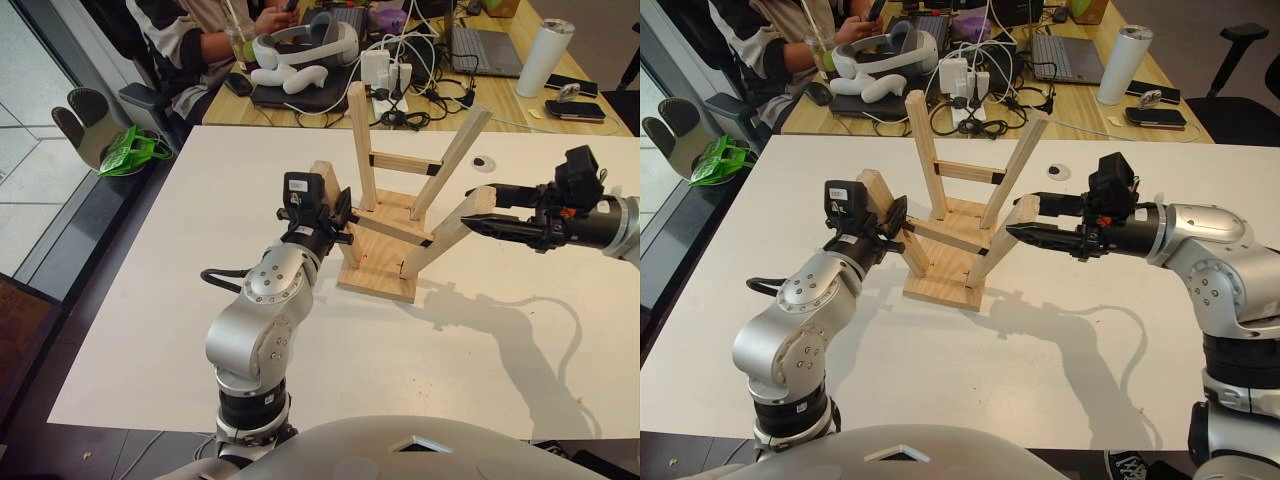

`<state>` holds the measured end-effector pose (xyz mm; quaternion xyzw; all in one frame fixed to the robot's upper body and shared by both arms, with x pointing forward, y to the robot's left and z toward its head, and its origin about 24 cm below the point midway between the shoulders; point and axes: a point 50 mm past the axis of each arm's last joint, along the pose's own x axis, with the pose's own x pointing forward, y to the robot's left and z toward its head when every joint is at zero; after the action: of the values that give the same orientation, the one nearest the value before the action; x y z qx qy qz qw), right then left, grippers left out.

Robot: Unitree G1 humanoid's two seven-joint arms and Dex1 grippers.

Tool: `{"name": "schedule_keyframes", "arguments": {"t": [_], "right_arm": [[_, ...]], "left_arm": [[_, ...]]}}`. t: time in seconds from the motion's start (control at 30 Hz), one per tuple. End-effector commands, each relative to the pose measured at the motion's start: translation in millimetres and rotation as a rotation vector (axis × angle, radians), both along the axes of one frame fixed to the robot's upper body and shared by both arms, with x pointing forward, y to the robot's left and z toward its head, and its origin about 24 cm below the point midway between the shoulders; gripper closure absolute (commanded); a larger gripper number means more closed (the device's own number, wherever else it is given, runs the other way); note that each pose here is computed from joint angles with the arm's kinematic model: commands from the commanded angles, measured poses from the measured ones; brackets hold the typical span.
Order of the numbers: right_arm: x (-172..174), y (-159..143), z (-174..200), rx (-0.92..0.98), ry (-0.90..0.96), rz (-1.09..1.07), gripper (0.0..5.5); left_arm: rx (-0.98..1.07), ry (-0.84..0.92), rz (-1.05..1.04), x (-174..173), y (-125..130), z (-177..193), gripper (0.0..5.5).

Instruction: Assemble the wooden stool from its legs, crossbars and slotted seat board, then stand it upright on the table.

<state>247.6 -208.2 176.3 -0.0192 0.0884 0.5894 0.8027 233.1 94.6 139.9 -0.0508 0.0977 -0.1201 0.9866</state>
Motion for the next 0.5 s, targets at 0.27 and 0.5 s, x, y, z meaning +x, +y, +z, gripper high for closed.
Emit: {"name": "schedule_keyframes", "arguments": {"t": [0.27, 0.5], "right_arm": [[3.2, 24.2, -22.8, -0.135, 0.053, 0.036, 3.45], [4.1, 22.3, -23.5, -0.152, 0.054, 0.035, 3.46]], "left_arm": [[-0.011, 0.0, 0.007, 1.4, -6.5, 2.0, 3.43], [-0.047, -0.006, 0.088, 3.7, 2.9, 3.1, 3.43]]}}
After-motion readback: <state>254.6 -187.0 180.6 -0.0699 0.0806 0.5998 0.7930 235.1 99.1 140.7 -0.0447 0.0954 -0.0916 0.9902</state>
